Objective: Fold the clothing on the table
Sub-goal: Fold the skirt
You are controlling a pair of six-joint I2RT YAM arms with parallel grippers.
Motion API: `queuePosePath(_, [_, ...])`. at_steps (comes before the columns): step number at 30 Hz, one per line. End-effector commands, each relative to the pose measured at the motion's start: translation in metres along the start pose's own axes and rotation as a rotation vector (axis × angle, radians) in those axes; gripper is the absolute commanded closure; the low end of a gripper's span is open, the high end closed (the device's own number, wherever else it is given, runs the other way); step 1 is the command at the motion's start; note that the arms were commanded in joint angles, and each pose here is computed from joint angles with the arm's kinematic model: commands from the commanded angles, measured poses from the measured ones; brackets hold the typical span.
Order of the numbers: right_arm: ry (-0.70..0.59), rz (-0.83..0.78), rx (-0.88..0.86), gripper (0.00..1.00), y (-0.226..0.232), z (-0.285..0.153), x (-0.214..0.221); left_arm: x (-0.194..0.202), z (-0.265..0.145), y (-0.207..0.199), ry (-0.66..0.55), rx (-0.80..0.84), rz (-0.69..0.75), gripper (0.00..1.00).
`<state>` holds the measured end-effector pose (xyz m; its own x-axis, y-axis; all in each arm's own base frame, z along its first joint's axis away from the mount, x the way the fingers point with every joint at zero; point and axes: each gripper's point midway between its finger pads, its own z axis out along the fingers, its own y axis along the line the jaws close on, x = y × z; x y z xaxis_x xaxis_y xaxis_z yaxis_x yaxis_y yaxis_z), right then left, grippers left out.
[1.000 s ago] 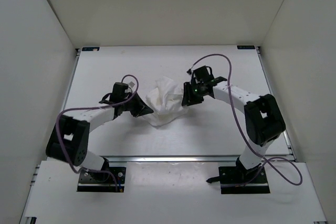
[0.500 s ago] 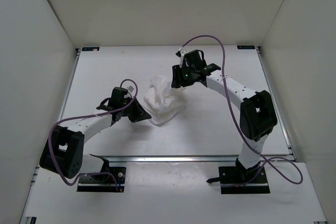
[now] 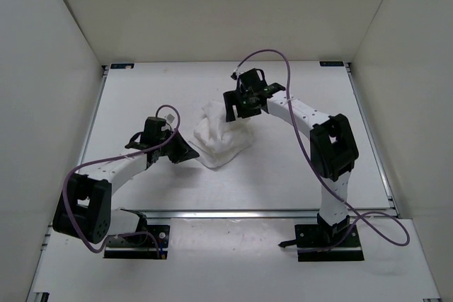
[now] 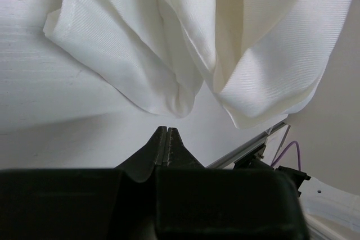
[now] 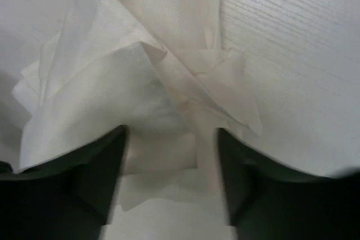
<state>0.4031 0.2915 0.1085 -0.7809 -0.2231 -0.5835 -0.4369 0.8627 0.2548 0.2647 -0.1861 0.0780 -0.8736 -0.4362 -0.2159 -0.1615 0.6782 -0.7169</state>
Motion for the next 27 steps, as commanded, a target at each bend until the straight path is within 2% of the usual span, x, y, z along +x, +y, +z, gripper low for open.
queuePosePath(1, [-0.054,0.01,-0.012,0.49,0.006,-0.008,-0.024,-0.001,-0.006,-0.005,-0.01,0.027,0.024,1.0])
queuePosePath(2, [-0.051,0.012,-0.018,0.68,0.008,-0.007,-0.023,-0.002,-0.007,-0.005,-0.012,0.031,0.023,1.0])
queuePosePath(6, [-0.063,0.004,-0.058,0.99,0.023,-0.011,-0.027,0.0,-0.006,-0.003,-0.009,0.029,0.02,1.0])
queuePosePath(7, [-0.066,0.018,-0.083,1.0,0.029,-0.012,-0.028,0.003,-0.006,0.0,-0.004,0.028,0.012,1.0])
queuePosePath(15, [-0.092,-0.025,-0.253,1.0,0.084,-0.019,-0.042,0.004,-0.007,0.009,-0.017,0.025,-0.011,1.0])
queuePosePath(21, [-0.107,-0.113,-0.414,0.99,0.152,-0.025,-0.048,0.004,-0.01,0.011,-0.023,0.029,-0.012,1.0])
queuePosePath(23, [-0.083,-0.129,-0.457,0.81,0.168,-0.023,-0.037,0.002,-0.013,0.014,-0.034,0.018,-0.015,1.0])
queuePosePath(24, [-0.07,-0.147,-0.473,0.63,0.178,-0.023,-0.031,-0.001,-0.015,0.016,-0.047,0.015,-0.014,1.0])
queuePosePath(25, [-0.061,-0.145,-0.453,0.55,0.175,-0.02,-0.028,-0.001,-0.016,0.019,-0.048,0.008,-0.024,1.0])
queuePosePath(27, [-0.066,-0.162,-0.432,0.49,0.174,-0.026,-0.027,-0.005,-0.021,0.018,-0.063,0.006,-0.013,1.0])
